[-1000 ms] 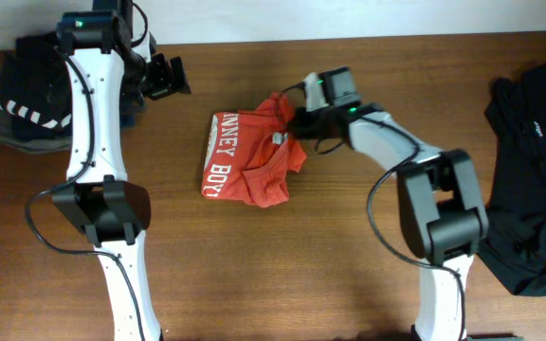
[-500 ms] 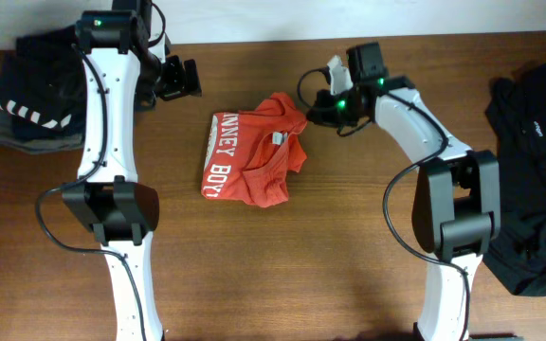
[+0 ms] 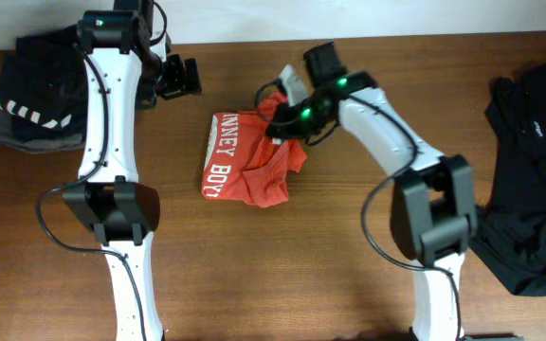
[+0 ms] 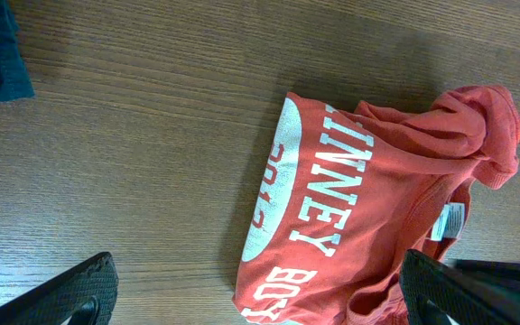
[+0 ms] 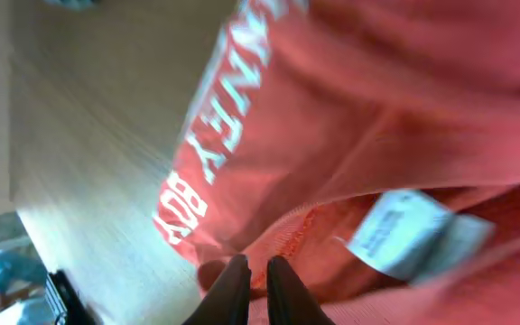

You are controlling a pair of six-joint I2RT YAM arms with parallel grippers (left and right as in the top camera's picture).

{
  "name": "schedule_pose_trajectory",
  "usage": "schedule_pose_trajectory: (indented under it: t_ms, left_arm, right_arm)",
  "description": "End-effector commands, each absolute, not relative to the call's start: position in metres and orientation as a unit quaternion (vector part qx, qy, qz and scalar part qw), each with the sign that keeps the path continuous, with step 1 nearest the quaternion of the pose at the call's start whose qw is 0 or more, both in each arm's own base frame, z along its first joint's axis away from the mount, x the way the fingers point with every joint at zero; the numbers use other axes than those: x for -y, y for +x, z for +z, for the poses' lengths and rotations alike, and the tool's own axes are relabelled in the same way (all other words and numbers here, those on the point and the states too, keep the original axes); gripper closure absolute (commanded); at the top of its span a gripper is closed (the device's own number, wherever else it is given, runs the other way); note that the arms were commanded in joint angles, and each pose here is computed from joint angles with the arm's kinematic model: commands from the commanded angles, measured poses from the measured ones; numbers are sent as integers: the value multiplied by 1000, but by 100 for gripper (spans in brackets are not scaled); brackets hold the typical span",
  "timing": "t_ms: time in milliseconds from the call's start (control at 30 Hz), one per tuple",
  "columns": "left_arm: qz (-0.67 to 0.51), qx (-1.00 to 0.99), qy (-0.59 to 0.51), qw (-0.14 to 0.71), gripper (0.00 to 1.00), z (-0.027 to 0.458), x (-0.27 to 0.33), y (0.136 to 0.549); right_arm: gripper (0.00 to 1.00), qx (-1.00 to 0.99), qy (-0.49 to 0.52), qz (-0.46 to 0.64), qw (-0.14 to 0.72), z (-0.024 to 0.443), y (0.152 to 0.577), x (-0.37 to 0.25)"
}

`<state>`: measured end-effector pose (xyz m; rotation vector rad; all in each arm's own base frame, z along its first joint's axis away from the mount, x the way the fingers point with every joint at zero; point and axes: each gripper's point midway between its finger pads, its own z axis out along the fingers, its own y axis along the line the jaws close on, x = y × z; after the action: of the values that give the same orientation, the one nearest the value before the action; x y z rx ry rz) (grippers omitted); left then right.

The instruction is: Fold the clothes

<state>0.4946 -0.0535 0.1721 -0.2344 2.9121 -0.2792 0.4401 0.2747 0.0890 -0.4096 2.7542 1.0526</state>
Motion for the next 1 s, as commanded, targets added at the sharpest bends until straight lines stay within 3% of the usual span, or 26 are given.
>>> schedule_pose_trajectory:
  t_ms: [0,300,633,733,867,967]
  left_arm:
    - [-91,-986,-76,118,1,184,54,494]
    - [-91,-986,-76,114,1,183,54,492]
    - [-84,-987,-77,115,1,183,51,493]
    - [-80,-987,-78,116,1,183,50,493]
    - [-80,-987,-78,118,1,183,50,494]
    - [-80,-987,-77,118,1,183,50,494]
  right_arm:
    - [87,-940,-89,330,19,45,428,-269]
    - [86,-978,-4,201,-54,14,410,-188]
    - [91,-977,54,195,-63,31,418,-136]
    - [91,-977,48,206,-41,54,427,-139]
    - [90,-951,-50,306,-9,96,429,-191]
    - [81,-941,-88,325,-3,103,424,-218]
